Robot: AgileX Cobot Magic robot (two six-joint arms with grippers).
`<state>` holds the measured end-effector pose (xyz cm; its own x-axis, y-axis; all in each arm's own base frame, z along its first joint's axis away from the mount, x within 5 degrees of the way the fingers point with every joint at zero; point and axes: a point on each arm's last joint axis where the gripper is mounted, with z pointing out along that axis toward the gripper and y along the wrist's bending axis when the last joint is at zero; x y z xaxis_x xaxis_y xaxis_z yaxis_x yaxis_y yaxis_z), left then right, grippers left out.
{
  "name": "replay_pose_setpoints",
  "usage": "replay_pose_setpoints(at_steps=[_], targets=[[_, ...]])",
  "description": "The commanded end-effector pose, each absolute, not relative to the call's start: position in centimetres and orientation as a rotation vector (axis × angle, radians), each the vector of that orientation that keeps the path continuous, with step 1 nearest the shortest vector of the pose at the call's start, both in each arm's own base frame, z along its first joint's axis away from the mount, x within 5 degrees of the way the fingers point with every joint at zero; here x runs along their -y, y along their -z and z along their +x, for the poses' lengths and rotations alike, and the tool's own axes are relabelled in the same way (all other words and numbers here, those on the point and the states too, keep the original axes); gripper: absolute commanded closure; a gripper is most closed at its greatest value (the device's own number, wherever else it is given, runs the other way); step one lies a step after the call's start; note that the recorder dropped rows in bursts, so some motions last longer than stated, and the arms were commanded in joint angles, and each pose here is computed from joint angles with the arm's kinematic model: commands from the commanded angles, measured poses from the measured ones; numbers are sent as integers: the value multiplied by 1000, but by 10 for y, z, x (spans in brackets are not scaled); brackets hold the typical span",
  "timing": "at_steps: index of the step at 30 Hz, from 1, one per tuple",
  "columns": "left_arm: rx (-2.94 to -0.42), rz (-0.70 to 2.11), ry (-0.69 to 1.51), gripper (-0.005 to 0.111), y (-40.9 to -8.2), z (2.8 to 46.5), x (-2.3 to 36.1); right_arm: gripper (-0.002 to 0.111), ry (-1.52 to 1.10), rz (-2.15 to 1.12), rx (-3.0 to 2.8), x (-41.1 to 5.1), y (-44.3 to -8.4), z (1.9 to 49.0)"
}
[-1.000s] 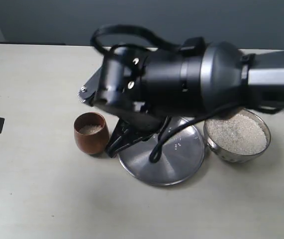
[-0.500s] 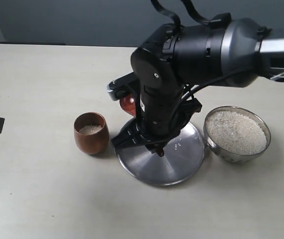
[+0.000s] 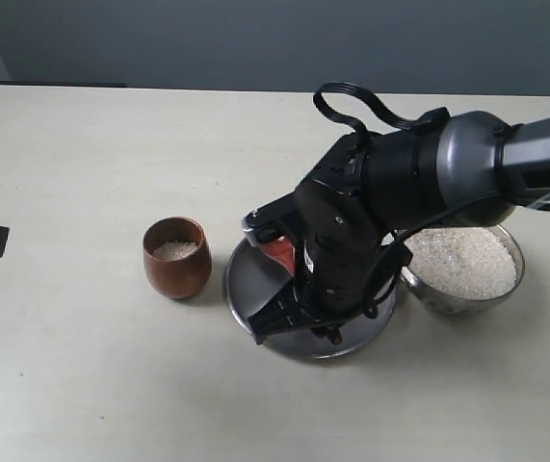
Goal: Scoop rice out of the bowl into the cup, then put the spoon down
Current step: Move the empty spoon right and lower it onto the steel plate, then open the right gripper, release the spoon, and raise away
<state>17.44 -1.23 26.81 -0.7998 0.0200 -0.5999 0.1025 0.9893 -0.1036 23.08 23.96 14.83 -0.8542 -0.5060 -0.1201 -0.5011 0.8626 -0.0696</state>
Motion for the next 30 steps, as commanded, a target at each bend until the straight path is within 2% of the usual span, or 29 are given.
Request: replay_pose_setpoints(at_steps=[1,4,6,13,14,16,18,19,24,30], targets=[[-2489,82,169,106,-268,175,12,98,37,-783,-2877,-239,-148,234],[-2489,82,169,106,-268,175,12,77,48,-793,-2870,-239,-148,234],[-2489,82,169,106,-268,175,12,68,71,-813,-2852,-238,-148,236],[-2489,84,169,106,-268,175,12,64,237,-837,-2780,-226,-161,240],[-2489,84,169,106,-268,175,12,65,246,-838,-2756,-224,-169,240],[-2489,84,169,106,-268,175,12,75,254,-811,-2675,-217,-198,239],[-2489,84,169,106,-268,175,12,101,256,-788,-2585,-206,-229,236],[-2489,84,169,106,-268,175,12,108,235,-765,-2534,-200,-248,232],[-2489,84,169,106,-268,175,12,108,183,-700,-2412,-173,-295,211],[-2489,84,169,106,-268,175,12,108,174,-569,-2312,-120,-311,170]])
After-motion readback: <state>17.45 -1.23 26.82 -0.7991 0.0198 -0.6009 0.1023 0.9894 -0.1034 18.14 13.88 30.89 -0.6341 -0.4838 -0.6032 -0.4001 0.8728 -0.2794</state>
